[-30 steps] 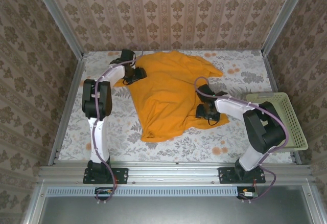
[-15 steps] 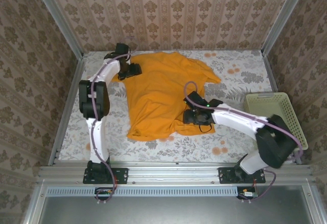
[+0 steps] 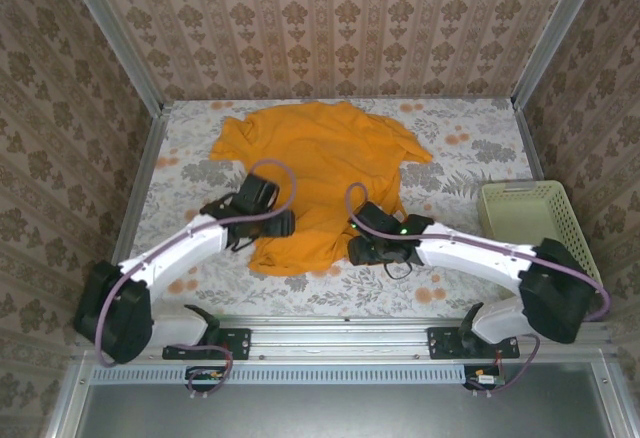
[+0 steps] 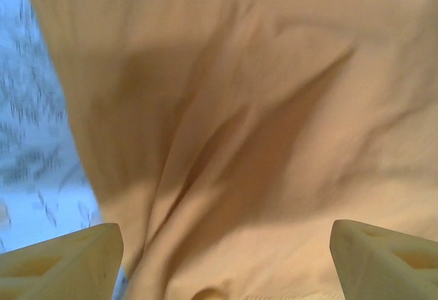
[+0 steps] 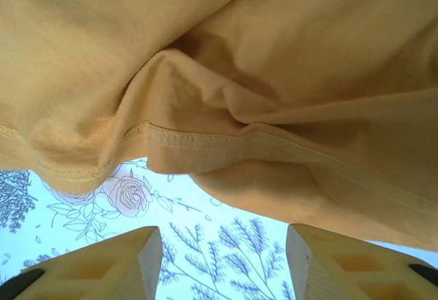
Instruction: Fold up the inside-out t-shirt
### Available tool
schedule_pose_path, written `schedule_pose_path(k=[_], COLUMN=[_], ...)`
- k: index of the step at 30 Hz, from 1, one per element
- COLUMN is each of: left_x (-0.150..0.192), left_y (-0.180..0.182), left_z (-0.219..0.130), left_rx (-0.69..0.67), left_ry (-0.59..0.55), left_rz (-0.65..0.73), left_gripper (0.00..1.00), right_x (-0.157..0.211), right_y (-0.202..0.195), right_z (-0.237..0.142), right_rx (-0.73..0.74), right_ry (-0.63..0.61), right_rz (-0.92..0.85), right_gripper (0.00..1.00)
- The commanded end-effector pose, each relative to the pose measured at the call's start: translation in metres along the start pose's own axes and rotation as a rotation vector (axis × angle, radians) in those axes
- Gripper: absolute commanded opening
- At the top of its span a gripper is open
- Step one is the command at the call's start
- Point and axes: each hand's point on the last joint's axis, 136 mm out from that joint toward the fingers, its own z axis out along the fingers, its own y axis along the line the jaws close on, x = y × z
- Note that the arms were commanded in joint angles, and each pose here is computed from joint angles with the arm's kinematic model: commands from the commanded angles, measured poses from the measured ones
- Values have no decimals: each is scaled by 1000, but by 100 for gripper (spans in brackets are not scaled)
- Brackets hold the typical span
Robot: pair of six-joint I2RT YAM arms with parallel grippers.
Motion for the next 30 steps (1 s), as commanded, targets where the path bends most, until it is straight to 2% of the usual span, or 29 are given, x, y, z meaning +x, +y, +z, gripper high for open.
schedule_pose_path(k=[1, 5, 15, 27, 30], left_x=[-6, 3, 5, 7, 5], left_y=[3, 8, 9, 4, -1], left_z=[-12, -13, -13, -12, -13], left_rx=[32, 43, 52, 65, 82], left_ry=[-129, -155, -168, -159, -159], left_rz=[-95, -113, -118, -102, -86], left_gripper=[81, 82, 83, 83, 84], right_x=[-16, -19, -13, -17, -20], right_y=[28, 35, 21, 17, 19], right_z=[4, 17, 37, 32, 27], right_rx=[-60, -31, 96, 127, 118], right_ry=[-21, 1, 67, 56, 48], right_rz=[-25, -51, -67, -88, -85], right_gripper=[50, 45, 33, 4, 0])
